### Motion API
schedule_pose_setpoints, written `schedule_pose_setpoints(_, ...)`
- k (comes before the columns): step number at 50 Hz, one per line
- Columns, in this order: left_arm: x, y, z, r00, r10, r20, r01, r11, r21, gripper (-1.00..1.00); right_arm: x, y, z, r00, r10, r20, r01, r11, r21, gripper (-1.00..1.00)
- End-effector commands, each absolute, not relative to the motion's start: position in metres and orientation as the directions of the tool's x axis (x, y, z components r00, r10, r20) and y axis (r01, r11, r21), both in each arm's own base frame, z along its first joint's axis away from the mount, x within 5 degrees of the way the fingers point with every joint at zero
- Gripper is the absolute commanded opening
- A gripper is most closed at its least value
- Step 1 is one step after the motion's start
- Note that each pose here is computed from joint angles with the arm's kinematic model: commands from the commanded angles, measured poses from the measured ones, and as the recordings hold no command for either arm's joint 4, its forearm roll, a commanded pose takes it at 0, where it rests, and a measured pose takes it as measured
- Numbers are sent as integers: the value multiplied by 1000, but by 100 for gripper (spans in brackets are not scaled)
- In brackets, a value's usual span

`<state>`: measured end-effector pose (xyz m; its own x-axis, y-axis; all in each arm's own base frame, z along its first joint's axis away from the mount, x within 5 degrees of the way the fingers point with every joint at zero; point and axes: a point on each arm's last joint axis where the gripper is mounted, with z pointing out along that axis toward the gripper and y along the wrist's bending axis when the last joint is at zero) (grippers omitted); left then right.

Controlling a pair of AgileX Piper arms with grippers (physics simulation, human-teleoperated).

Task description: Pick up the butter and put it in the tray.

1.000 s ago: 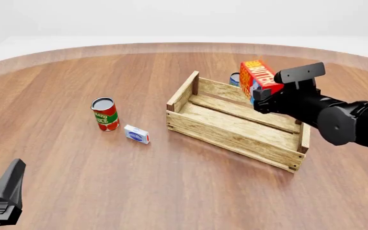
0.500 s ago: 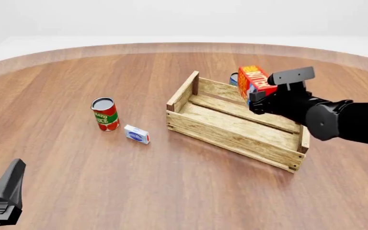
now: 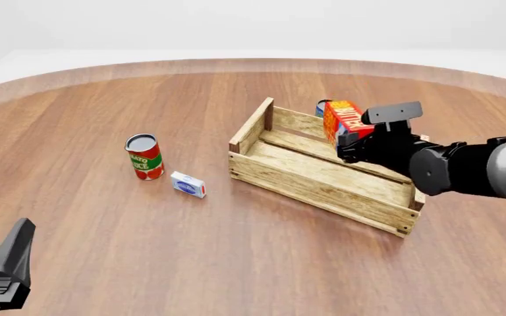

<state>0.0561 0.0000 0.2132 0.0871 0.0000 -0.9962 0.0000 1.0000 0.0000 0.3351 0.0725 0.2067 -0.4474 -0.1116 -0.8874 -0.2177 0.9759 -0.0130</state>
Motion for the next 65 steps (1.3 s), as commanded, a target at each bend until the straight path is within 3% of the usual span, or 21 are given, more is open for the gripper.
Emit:
schedule_pose_setpoints(1, 56, 0, 213, 87, 0, -996, 0, 1000, 0, 100, 338, 73, 207, -441, -81, -894, -206, 978, 13, -100)
schedule_pose_setpoints(65, 56, 0, 213, 87, 0, -996, 0, 1000, 0, 100, 337, 78, 176, -512, -62, -856, -198, 979, 48, -100)
